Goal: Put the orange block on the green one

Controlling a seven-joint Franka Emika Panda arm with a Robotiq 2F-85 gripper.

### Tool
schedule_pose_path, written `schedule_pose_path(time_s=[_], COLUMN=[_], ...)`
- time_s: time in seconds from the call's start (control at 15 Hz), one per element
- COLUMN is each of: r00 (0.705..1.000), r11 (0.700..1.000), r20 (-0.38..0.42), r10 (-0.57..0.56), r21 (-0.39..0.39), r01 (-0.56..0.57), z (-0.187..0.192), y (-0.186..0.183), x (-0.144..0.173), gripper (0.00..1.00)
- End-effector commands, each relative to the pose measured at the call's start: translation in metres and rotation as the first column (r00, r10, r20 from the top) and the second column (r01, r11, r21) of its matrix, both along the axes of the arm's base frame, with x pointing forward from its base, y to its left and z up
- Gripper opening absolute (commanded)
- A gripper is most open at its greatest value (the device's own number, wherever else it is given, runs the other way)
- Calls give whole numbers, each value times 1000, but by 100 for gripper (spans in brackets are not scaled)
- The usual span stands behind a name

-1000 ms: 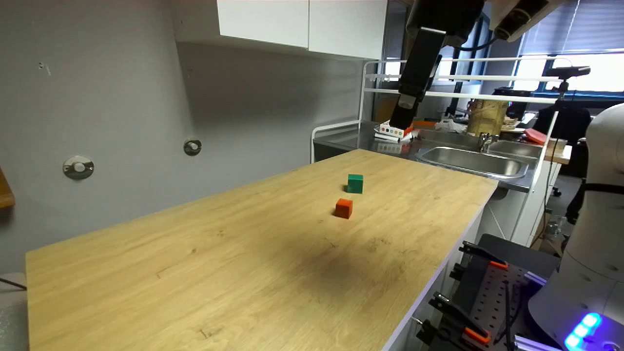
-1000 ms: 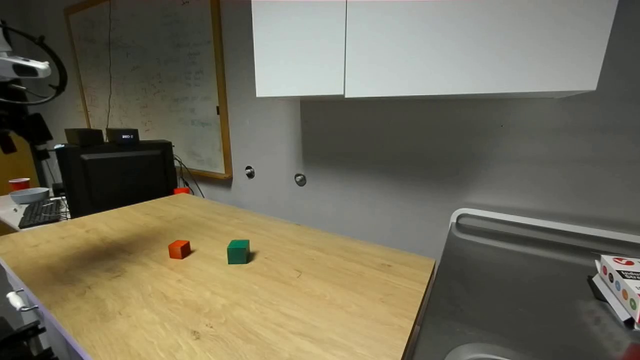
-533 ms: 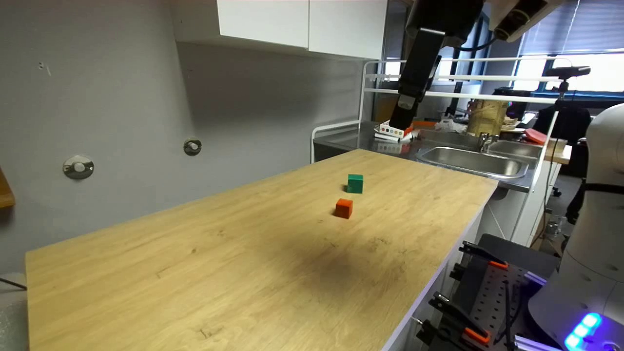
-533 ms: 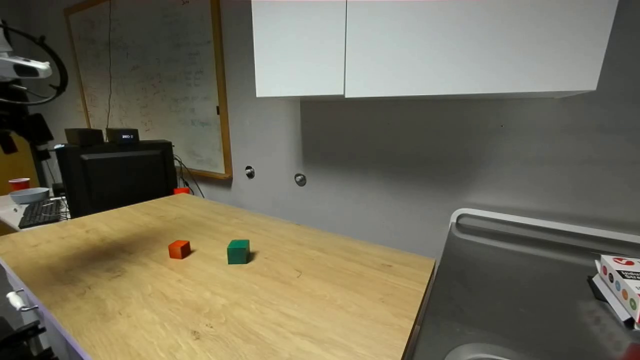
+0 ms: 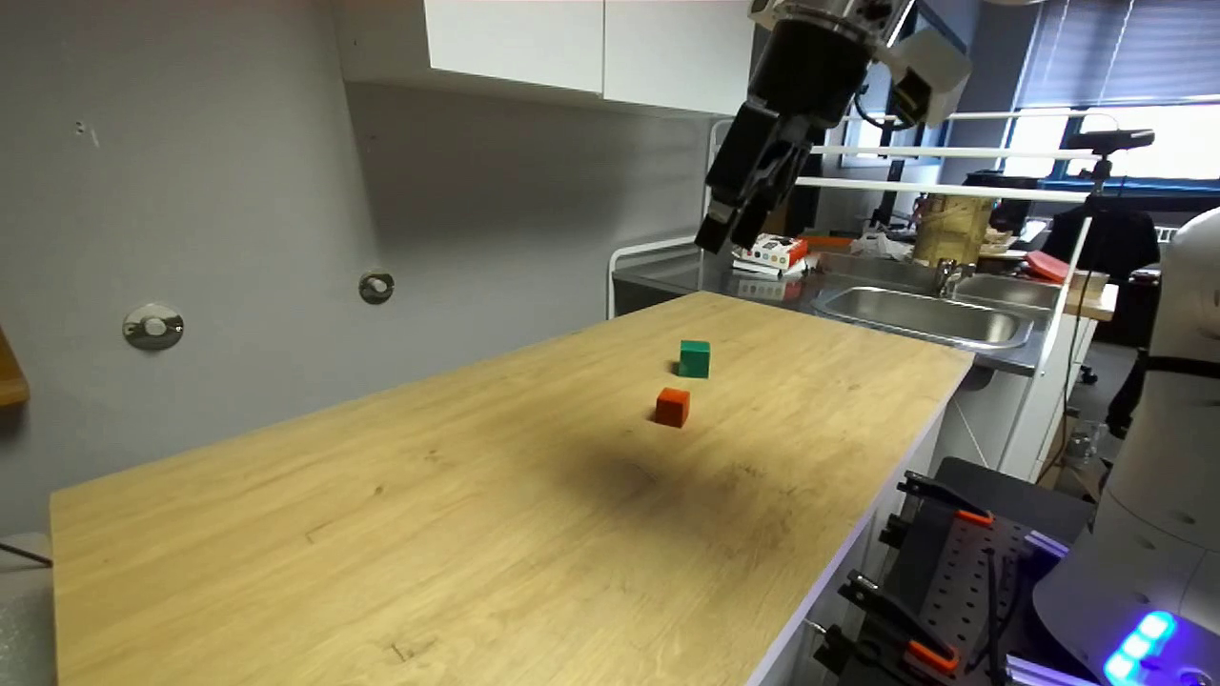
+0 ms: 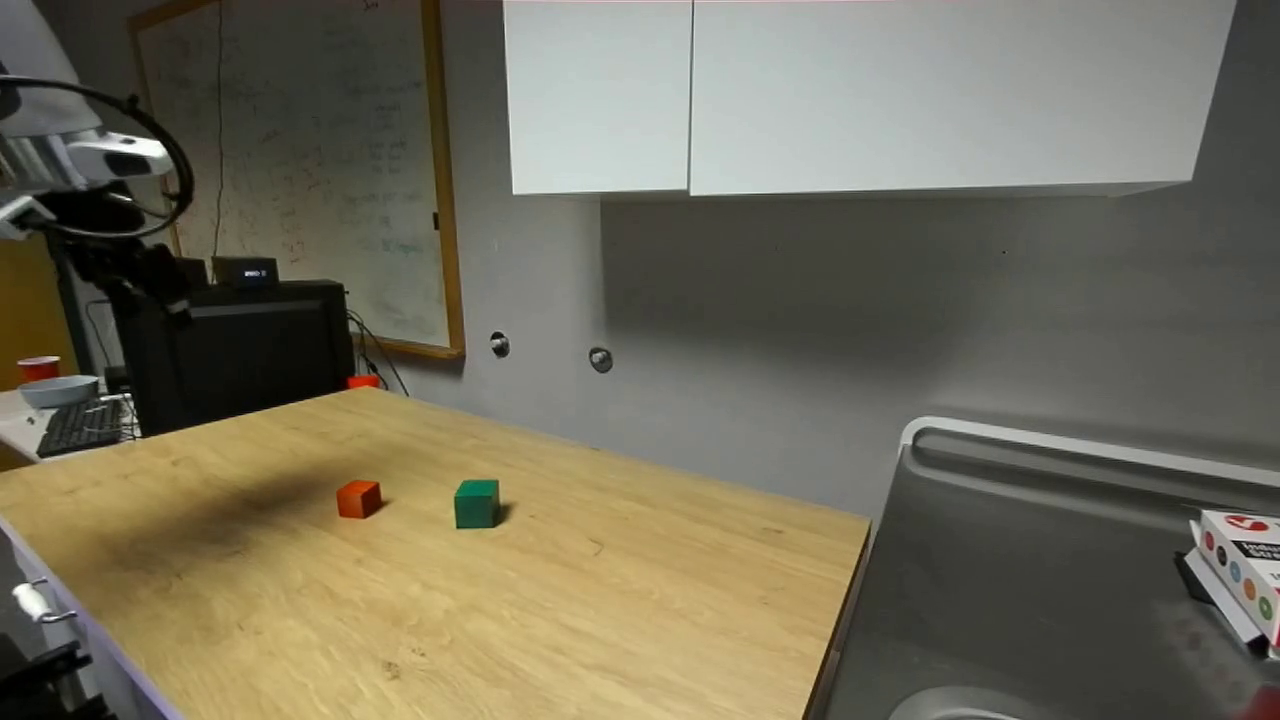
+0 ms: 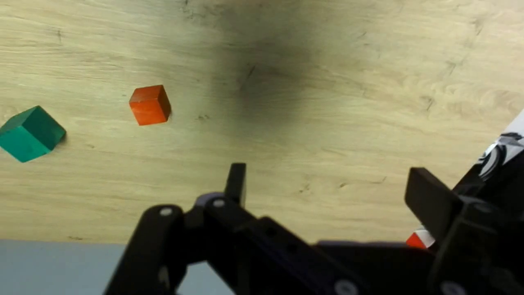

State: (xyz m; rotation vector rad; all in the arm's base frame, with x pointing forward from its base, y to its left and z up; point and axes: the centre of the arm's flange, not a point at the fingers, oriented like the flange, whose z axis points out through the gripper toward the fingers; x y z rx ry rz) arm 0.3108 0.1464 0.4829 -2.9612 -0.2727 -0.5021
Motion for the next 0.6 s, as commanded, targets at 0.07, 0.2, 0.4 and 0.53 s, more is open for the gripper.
schedule_pose_path(time_s=[0.07, 0.2, 0.4, 0.53], r00=[996, 993, 987, 982], r11=[996, 992, 986, 982], r20=[33, 24, -12, -41], r10=[-79, -115, -158, -183], r21=[-29, -43, -54, -58], r01=[80, 116, 157, 181], z=[-38, -57, -84, -102], y=[-33, -50, -72, -83], x=[49, 67, 90, 102], gripper=[100, 100, 100, 100])
